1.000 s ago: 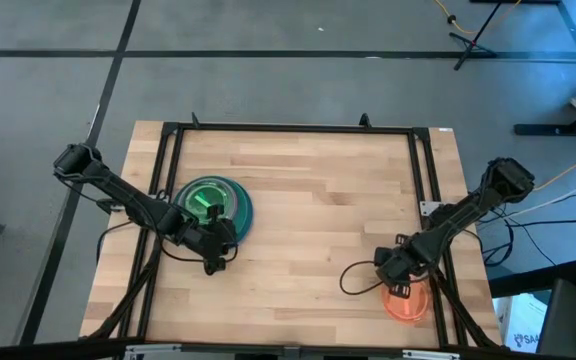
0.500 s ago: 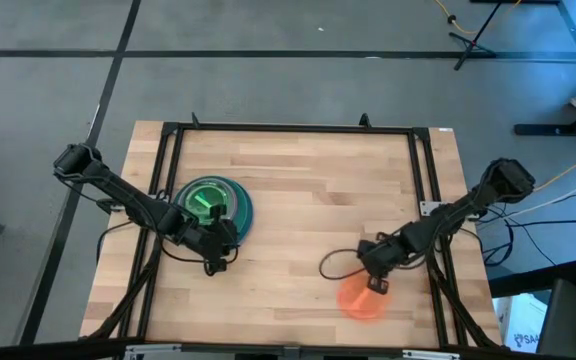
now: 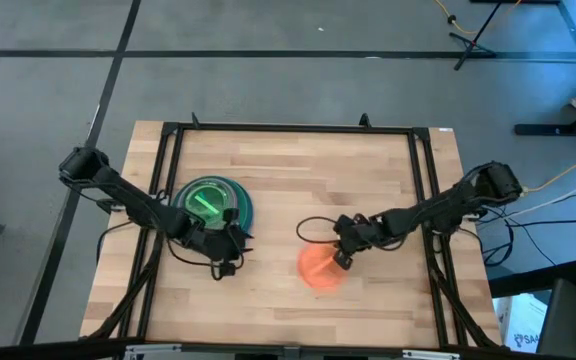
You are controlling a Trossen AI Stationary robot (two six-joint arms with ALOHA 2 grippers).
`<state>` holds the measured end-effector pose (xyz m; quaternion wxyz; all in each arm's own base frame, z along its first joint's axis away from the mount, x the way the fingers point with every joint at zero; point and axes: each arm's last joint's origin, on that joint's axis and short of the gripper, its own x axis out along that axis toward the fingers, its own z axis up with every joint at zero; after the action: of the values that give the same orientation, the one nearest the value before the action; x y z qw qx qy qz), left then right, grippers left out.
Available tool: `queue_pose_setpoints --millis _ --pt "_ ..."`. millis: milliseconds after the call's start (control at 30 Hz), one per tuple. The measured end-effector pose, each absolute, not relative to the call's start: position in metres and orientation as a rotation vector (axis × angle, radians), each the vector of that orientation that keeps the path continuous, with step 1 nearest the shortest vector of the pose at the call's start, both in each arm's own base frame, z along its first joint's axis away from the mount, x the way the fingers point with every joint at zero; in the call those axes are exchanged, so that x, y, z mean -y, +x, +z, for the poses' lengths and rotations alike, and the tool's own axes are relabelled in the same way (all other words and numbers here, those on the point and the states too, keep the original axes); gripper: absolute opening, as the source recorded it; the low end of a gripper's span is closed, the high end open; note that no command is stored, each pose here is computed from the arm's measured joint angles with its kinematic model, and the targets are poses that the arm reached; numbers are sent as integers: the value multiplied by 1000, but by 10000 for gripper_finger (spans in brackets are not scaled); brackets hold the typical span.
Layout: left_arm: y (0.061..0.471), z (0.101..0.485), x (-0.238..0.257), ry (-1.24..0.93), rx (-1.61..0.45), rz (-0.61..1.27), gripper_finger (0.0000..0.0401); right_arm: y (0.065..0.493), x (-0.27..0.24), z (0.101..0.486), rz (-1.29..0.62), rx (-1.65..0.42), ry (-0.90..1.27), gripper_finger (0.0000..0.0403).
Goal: Stack plastic plates
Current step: Stack the small orange plate on top of the small light green plate
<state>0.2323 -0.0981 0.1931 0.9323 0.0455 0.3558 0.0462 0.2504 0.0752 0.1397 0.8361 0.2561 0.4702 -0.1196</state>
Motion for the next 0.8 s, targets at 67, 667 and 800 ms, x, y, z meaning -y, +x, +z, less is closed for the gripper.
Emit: queue_pose_setpoints --millis 67,667,800 --pt "239 187 99 129 -730 66 141 258 -72 135 -249 -964 536 10" --pt "319 137 127 462 -739 -300 141 279 -68 138 -132 -784 399 186" --pt "334 132 134 533 -729 -336 141 279 -68 139 -130 -777 362 194"
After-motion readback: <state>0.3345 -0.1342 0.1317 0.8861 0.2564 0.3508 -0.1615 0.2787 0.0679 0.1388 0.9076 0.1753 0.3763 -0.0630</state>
